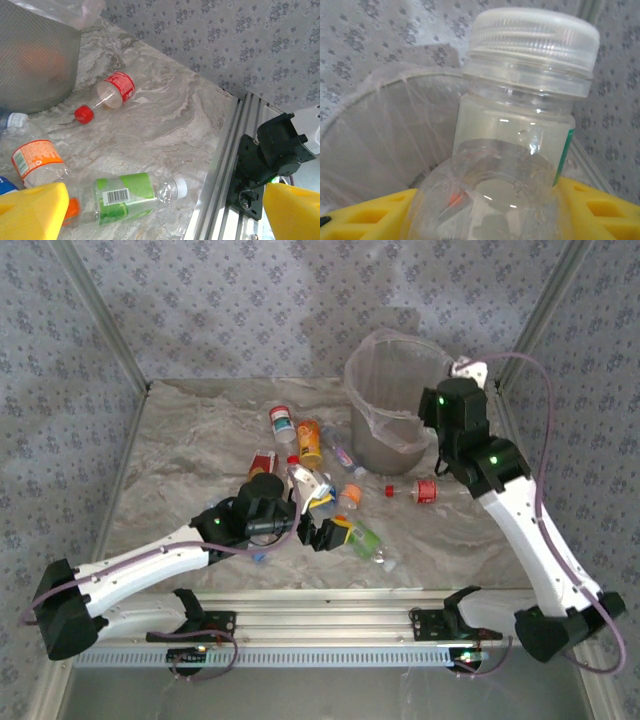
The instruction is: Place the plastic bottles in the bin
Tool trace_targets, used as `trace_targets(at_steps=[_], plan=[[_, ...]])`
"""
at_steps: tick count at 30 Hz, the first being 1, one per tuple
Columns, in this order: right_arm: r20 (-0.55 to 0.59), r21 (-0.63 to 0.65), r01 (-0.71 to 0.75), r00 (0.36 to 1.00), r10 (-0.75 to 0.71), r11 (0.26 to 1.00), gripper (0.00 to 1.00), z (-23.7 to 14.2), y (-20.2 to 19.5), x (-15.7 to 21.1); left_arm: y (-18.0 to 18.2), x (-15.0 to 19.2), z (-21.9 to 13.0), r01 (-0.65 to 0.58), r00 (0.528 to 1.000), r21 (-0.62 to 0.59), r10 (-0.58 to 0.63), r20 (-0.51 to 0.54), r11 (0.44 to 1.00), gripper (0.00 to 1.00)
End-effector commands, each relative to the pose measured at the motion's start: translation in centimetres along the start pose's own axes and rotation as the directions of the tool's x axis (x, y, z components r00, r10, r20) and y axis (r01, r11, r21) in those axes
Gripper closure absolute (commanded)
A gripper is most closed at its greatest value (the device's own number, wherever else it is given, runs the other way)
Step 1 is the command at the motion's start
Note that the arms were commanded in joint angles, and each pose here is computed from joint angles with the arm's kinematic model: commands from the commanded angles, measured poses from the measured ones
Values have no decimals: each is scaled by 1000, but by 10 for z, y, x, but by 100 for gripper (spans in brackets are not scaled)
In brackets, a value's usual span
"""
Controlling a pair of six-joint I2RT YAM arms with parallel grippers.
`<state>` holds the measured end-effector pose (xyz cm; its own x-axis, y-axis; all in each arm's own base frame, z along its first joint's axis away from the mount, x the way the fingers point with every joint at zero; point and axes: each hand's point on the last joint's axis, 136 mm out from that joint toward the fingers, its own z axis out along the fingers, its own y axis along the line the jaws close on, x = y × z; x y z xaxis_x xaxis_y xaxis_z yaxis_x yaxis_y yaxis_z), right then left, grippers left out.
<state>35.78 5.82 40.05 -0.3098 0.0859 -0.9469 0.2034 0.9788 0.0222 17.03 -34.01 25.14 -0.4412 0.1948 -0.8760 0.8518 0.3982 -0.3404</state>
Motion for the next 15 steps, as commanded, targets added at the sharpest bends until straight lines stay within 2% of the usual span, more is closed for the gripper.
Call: trace_targets(at_steps=[1,6,15], plan=[[-3,-62,88,996,-89,994,41,17,20,-20,-6,-24,-12,-12,999,-18,13,52,1000,0],[-87,-151,103,989,-117,983,42,50,43,-22,-2,-23,-16,-4,999,-48,6,39,999,0],[-278,-237,87,948,-154,967,42,101,61,8,3,-22,-21,2,999,-88,1,33,996,0]])
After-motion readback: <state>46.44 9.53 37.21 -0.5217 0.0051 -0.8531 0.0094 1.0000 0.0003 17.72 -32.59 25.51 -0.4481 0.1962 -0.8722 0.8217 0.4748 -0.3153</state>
